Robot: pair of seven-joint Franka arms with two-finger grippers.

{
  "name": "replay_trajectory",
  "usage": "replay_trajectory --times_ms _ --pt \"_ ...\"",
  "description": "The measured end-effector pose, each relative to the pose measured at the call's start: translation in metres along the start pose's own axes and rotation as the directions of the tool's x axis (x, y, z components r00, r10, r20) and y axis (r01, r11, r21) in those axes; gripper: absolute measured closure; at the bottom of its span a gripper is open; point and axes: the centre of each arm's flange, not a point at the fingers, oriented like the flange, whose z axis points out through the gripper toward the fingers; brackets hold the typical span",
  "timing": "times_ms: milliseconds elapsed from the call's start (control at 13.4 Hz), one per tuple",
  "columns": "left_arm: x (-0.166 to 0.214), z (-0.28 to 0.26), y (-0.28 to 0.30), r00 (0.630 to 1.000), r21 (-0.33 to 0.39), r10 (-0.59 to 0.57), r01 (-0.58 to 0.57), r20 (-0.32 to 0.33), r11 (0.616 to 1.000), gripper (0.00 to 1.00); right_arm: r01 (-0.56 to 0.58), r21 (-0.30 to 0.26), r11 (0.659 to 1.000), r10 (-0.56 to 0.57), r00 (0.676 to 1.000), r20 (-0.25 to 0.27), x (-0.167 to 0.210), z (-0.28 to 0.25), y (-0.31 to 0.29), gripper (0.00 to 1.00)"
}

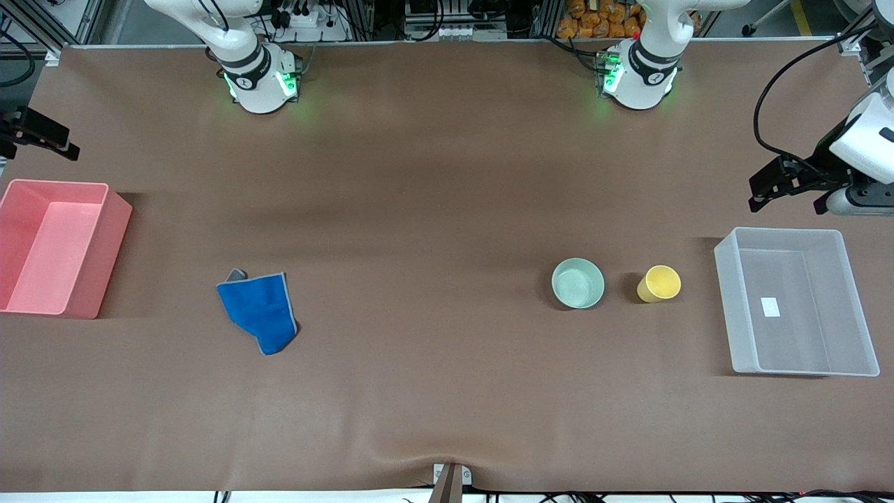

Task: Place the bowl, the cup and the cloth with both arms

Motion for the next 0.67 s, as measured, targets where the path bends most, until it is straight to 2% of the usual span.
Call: replay_trajectory --times_ms 447,670 --pt "-0.001 0.002 0.000 1.000 0.000 0.000 0.000 0.014 1.000 0.00 0.001 0.000 1.000 -0.001 1.000 0.003 0.000 0.000 -0.001 0.00" --pt "0.003 0.021 0.003 0.999 -0.006 0.003 -0.003 0.048 1.000 0.00 0.004 0.000 1.000 -0.004 1.000 0.021 -0.002 0.003 -0.003 0.00"
